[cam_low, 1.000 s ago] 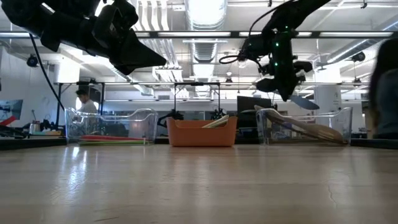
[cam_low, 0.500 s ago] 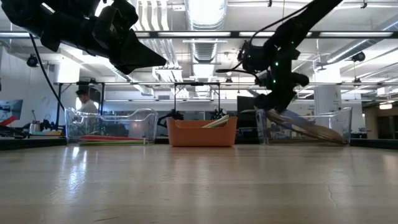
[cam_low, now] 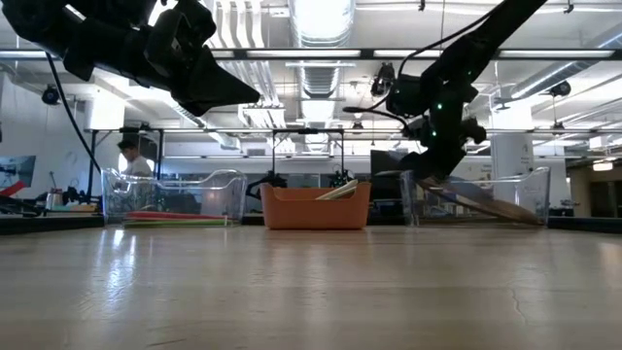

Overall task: Pick & Place Kitchen Items
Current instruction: Put the gray serving spoon into the right transparent bin, then return to Home Position

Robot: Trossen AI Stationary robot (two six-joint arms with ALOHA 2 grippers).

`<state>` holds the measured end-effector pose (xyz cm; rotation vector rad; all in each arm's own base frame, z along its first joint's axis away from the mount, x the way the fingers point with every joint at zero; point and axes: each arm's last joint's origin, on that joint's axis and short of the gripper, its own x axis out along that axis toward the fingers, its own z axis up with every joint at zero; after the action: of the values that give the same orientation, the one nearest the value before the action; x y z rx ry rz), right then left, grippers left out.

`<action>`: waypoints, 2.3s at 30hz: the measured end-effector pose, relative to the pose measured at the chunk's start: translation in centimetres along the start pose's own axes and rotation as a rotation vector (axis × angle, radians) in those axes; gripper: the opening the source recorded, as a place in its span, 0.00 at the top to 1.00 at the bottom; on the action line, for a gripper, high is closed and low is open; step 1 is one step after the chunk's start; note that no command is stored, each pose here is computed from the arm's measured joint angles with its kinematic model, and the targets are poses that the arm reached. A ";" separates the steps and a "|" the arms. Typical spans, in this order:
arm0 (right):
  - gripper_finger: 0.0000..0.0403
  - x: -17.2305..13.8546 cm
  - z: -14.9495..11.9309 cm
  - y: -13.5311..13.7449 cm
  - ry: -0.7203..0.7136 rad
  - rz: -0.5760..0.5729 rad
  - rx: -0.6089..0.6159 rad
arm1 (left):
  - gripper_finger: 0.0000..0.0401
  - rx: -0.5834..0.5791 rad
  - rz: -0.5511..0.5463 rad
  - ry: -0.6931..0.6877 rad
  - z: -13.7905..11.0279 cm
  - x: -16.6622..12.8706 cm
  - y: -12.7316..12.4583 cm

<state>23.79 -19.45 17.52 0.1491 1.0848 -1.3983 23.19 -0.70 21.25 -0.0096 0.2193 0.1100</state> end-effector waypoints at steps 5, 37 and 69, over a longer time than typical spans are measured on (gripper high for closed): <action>0.92 0.0 0.0 0.2 0.023 0.073 -0.046 | 0.98 0.000 0.000 0.000 0.0 0.0 0.0; 0.72 -2.6 0.6 -2.8 -0.017 0.189 -0.016 | 0.98 -0.001 -0.001 0.000 0.0 0.0 0.0; 0.98 -18.1 -9.1 -3.5 -0.803 1.349 -0.245 | 0.98 0.119 -0.124 -0.145 -2.7 -4.4 1.2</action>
<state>19.68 -1.47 26.57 0.0869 0.2655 -0.0343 18.17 -0.06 19.56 0.1025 0.0792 -0.0260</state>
